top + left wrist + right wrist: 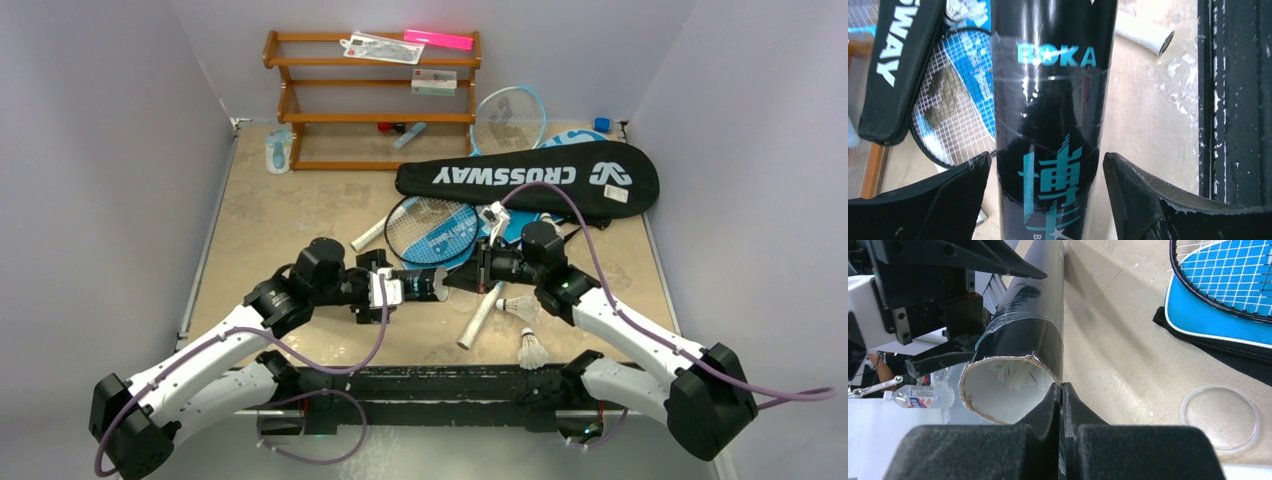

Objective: Pack up the badminton gear
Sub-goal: Adjust the shuttle tube.

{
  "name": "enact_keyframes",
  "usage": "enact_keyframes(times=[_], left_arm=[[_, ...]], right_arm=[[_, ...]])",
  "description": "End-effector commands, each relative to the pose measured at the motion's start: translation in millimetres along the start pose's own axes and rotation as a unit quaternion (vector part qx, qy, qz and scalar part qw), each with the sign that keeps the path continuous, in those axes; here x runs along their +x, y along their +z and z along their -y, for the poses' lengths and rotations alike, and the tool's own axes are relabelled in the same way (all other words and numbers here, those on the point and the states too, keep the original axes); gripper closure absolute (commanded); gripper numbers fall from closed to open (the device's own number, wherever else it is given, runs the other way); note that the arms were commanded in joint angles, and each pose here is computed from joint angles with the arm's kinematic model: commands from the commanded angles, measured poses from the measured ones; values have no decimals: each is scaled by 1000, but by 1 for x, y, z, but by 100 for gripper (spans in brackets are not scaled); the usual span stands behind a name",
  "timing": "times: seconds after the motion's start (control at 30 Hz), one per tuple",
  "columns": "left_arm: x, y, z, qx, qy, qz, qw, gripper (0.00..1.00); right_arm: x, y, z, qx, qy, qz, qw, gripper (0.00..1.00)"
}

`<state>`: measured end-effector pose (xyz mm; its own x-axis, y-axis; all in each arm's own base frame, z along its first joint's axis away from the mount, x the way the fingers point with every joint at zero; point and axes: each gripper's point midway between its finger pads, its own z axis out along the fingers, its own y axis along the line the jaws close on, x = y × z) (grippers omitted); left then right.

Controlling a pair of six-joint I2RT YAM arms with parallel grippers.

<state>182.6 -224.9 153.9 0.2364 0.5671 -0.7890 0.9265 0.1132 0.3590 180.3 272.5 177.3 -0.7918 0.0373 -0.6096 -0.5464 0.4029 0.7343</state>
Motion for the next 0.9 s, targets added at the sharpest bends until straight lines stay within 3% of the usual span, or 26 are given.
enact_keyframes(times=[0.0, 0.2, 0.6, 0.7, 0.8, 0.87], left_arm=[[-42, -4, -7, -3, 16, 82, 996, 19], [-50, -1, -7, 5, 23, 104, 994, 18], [-27, 25, -13, 39, -2, 39, 998, 20], [-29, 22, -12, 36, 6, 43, 998, 29], [-28, 18, -8, 39, 12, 43, 998, 40], [-28, 16, -6, 40, 13, 45, 998, 42]], right_arm=[[-8, 2, -12, -30, -11, 15, 999, 100], [-7, 4, -13, -39, -9, 13, 999, 100], [-5, 8, -17, -55, -9, 3, 998, 99], [-5, 7, -14, -45, -15, 6, 999, 84], [-5, 4, -9, -22, -24, 3, 999, 76], [-8, 1, -8, -5, -22, 4, 1000, 73]])
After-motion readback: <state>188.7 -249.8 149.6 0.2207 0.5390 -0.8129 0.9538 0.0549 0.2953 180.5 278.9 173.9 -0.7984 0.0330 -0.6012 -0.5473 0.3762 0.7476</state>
